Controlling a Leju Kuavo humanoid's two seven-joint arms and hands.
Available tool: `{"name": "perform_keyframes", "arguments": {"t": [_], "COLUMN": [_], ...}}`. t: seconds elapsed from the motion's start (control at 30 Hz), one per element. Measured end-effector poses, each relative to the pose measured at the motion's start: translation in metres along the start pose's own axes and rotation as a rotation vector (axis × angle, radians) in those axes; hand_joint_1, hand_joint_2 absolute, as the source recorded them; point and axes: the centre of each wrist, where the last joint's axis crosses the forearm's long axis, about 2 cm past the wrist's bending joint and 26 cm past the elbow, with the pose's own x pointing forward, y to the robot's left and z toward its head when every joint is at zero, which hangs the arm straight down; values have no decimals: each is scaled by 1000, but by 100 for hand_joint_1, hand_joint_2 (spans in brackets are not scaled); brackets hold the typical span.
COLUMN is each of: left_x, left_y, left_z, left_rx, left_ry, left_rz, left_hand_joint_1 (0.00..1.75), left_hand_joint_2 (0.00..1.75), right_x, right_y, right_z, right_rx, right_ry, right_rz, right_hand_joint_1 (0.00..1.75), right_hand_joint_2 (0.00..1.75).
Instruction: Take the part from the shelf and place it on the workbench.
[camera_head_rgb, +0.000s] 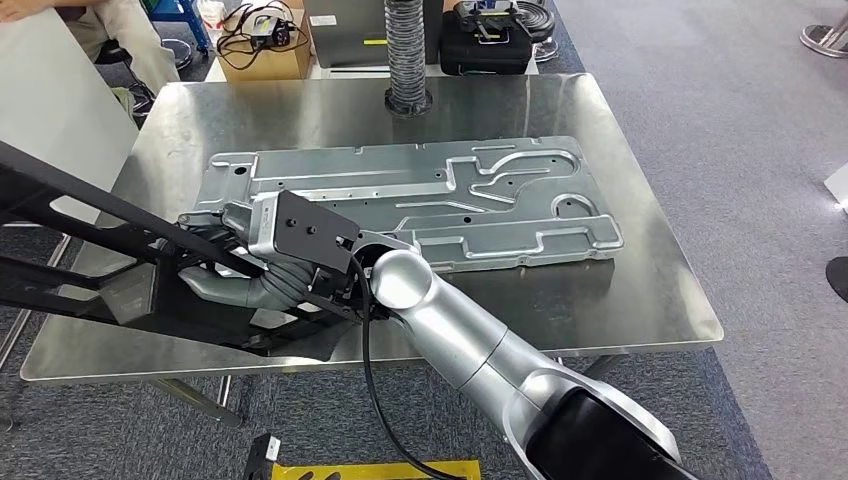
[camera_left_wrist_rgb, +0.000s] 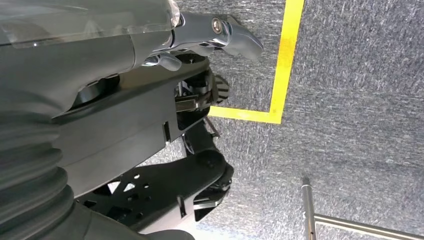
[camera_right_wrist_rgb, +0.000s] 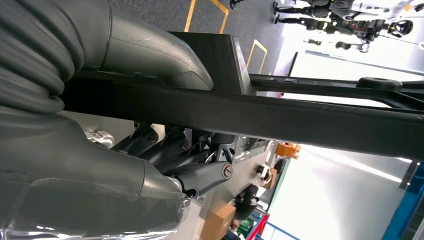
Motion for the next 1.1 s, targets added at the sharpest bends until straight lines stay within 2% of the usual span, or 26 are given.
{"name": "perform_keyframes", "arguments": {"t": [1.1], "left_x": [2], "left_y": [-2], "left_z": [-1], "left_rx": [-15], "left_ry": [-5], "left_rz": [-2], "left_hand_joint_1": [0], "left_hand_joint_2": [175], "right_x": [1], "right_y": [0], "right_z": [-1], "right_rx": [6], "right_ry": [17], "right_rz": [46], "right_hand_joint_1": [175], "right_hand_joint_2": [175]}}
